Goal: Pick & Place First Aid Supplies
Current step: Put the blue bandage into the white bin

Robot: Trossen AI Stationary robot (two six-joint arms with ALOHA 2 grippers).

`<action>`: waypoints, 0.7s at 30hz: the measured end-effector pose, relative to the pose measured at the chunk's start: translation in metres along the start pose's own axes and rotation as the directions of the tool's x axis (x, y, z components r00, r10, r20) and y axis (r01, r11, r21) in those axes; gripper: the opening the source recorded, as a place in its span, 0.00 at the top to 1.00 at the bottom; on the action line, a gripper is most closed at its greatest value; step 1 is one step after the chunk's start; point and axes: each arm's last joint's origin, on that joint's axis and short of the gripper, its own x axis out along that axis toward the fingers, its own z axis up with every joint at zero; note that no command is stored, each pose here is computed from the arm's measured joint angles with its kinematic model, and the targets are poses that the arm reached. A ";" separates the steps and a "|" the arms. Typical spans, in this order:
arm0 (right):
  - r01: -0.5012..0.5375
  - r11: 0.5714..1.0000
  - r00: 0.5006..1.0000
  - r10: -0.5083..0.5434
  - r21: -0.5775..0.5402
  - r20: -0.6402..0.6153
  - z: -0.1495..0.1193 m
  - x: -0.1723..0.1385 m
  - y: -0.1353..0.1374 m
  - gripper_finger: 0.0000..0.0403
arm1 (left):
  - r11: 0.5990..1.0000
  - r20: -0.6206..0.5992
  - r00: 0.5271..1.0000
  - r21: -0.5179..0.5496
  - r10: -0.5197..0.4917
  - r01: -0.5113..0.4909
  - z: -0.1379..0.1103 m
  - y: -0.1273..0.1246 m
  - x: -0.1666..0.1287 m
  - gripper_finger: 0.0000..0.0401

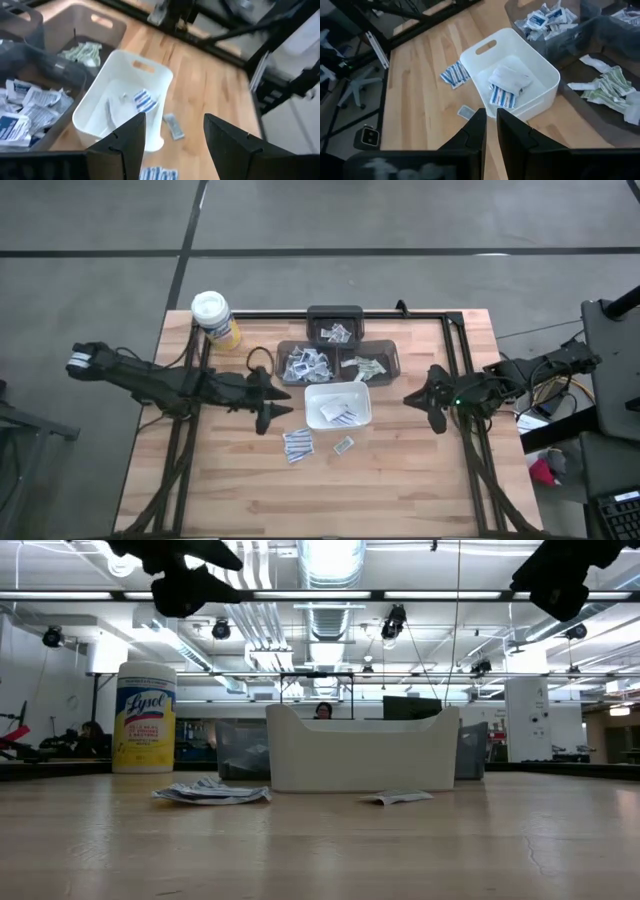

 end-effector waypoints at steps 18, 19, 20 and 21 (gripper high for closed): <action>-0.246 0.958 0.929 0.277 -0.148 0.244 -0.013 -0.030 -0.020 0.89 | 0.995 -0.216 0.972 0.007 0.094 -0.095 0.017 -0.027 0.029 0.51; -0.258 0.952 0.919 0.295 -0.167 0.260 -0.013 -0.032 -0.021 0.89 | 0.995 -0.221 0.971 -0.003 0.093 -0.096 0.016 -0.028 0.029 0.51; -0.266 0.945 0.908 0.311 -0.188 0.281 -0.013 -0.033 -0.021 0.89 | 0.995 -0.227 0.969 -0.011 0.093 -0.098 0.015 -0.029 0.030 0.51; -0.273 0.939 0.896 0.327 -0.210 0.302 -0.013 -0.034 -0.022 0.89 | 0.995 -0.231 0.969 -0.023 0.092 -0.100 0.014 -0.030 0.030 0.51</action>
